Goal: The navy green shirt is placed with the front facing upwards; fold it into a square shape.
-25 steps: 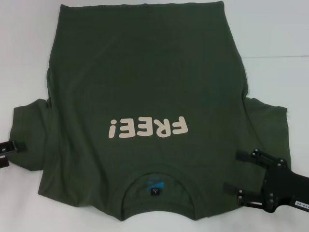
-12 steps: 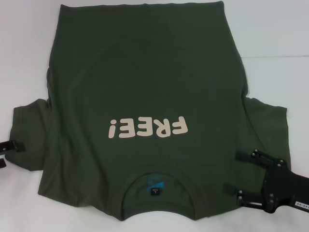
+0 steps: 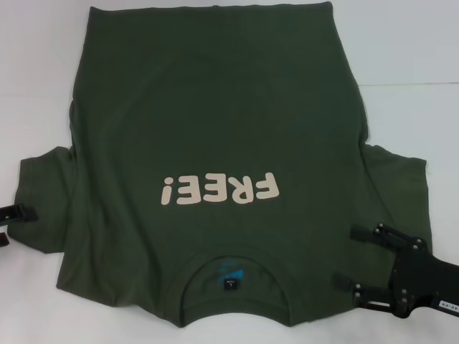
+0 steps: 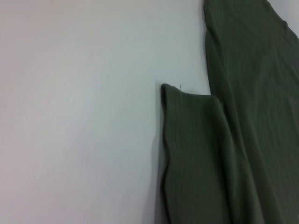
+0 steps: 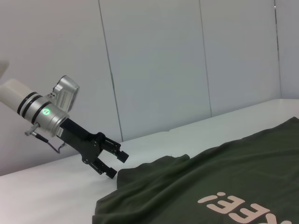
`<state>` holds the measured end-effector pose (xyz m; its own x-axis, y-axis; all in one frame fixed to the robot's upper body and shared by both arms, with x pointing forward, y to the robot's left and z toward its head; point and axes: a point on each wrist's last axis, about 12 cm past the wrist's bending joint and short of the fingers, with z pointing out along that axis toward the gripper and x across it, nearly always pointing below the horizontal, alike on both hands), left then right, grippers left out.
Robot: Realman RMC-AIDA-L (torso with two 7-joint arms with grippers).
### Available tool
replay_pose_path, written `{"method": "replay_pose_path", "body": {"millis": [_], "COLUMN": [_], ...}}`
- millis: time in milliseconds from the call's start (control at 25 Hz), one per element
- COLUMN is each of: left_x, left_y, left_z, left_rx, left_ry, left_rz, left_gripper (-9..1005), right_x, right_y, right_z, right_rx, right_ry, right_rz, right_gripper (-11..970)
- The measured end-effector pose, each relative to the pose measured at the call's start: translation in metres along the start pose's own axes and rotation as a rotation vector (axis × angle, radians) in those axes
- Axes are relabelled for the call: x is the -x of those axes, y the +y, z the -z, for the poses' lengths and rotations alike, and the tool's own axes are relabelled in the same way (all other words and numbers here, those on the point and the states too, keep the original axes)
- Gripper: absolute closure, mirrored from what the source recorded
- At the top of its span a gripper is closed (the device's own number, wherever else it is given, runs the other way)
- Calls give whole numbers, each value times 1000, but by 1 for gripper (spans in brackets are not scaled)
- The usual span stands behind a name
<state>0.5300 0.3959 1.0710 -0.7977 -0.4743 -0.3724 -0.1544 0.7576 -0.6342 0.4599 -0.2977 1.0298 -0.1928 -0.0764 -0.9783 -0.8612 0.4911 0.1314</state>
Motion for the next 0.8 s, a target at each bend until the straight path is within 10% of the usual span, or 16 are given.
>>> {"method": "replay_pose_path", "body": {"millis": [800], "left_x": [5], "left_y": [-6], "left_z": [-7], "left_rx": [18], "left_ry": [4], "left_rz": [-13], "left_gripper": [96], "right_x": [-1], "right_y": [1], "right_z": [1], "right_rx": [-3], "right_ry": [-2], "right_rz": [-5], "right_gripper": [14]}}
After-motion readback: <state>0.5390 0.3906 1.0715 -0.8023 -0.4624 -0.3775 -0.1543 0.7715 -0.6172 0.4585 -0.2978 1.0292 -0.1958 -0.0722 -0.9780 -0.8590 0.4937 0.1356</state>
